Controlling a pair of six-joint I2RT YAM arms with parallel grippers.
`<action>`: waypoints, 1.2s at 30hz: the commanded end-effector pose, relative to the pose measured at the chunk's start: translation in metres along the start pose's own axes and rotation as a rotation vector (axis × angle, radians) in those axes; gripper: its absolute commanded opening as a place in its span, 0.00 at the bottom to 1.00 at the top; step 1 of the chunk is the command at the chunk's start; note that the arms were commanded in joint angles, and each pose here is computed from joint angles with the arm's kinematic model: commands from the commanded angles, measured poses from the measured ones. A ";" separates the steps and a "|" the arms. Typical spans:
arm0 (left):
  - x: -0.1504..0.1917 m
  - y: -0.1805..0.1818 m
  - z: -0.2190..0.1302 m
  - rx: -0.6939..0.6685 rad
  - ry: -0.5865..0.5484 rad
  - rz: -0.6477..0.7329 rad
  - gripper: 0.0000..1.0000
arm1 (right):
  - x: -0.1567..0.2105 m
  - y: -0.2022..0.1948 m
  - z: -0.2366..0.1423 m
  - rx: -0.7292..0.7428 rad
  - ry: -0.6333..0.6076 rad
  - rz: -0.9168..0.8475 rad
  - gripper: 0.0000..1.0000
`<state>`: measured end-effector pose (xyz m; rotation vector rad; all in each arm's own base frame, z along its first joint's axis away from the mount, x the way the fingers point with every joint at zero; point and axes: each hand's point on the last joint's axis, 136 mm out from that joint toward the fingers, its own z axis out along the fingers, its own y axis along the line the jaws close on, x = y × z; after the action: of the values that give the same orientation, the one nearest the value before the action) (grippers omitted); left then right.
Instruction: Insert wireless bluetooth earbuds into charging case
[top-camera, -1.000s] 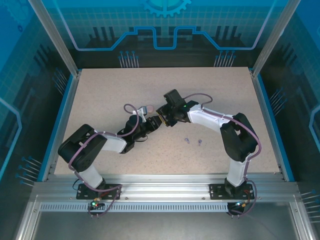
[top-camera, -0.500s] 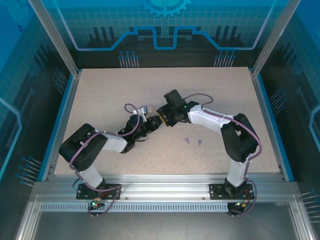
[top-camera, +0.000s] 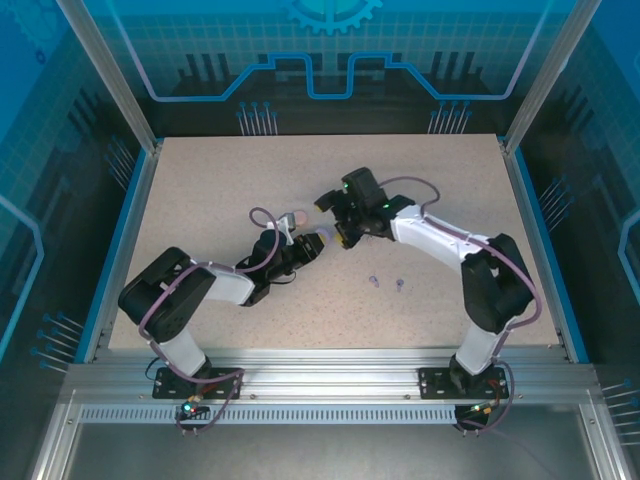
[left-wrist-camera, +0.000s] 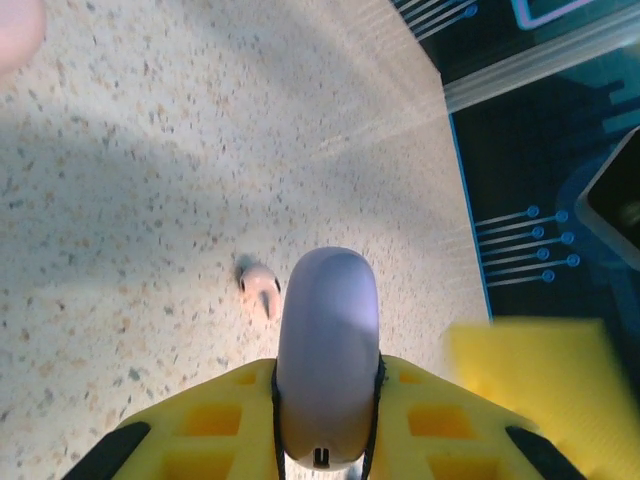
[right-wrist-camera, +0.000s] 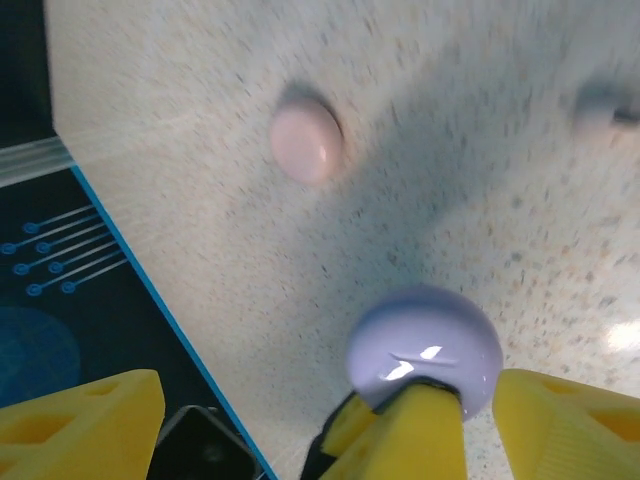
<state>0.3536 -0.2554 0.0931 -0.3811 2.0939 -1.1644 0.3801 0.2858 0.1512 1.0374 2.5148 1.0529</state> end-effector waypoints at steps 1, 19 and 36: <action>0.004 -0.021 -0.015 0.058 0.067 0.045 0.00 | -0.026 0.016 -0.052 -0.024 -0.063 -0.158 0.87; -0.001 -0.061 -0.061 0.290 0.395 0.176 0.00 | 0.033 -0.055 -0.080 -0.373 -0.010 -0.894 0.88; 0.005 -0.062 -0.046 0.330 0.460 0.128 0.00 | 0.038 -0.038 -0.043 -0.352 0.030 -0.888 0.87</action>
<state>0.3106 -0.2580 0.1454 0.1333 2.2455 -1.5627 0.3076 0.2578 0.1428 -0.1558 2.3118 1.0823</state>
